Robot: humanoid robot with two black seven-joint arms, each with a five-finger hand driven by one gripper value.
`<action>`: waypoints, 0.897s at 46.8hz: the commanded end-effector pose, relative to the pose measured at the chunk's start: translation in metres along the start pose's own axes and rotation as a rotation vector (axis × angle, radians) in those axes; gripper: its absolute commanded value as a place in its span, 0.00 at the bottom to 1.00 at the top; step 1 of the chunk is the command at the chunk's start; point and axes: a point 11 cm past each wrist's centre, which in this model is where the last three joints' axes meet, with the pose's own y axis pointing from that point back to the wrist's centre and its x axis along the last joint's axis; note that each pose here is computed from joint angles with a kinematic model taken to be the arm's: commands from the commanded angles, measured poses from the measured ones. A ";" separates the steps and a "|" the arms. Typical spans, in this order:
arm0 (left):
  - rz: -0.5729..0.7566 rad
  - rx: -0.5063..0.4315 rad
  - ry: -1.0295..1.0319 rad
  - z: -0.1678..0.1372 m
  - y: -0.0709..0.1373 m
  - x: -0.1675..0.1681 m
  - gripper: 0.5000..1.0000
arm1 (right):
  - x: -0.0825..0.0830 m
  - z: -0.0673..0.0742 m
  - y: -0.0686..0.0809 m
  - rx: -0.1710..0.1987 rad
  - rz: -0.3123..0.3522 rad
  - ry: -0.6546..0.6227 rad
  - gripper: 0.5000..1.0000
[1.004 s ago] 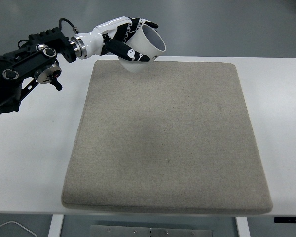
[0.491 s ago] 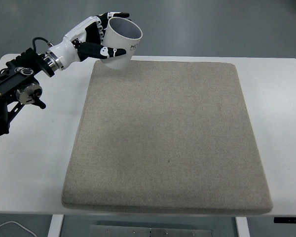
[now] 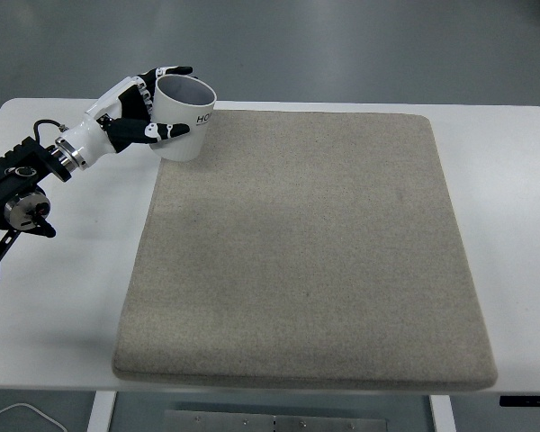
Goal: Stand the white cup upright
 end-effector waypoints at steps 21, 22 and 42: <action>-0.017 0.012 0.051 -0.021 -0.012 -0.022 0.00 | 0.000 0.000 0.000 0.000 0.001 0.001 0.86; -0.018 0.011 0.052 -0.021 -0.012 -0.023 0.00 | 0.000 -0.001 0.000 0.002 -0.001 0.000 0.86; -0.028 0.029 0.048 -0.027 -0.012 -0.027 0.00 | 0.000 0.000 0.000 0.000 0.000 -0.001 0.86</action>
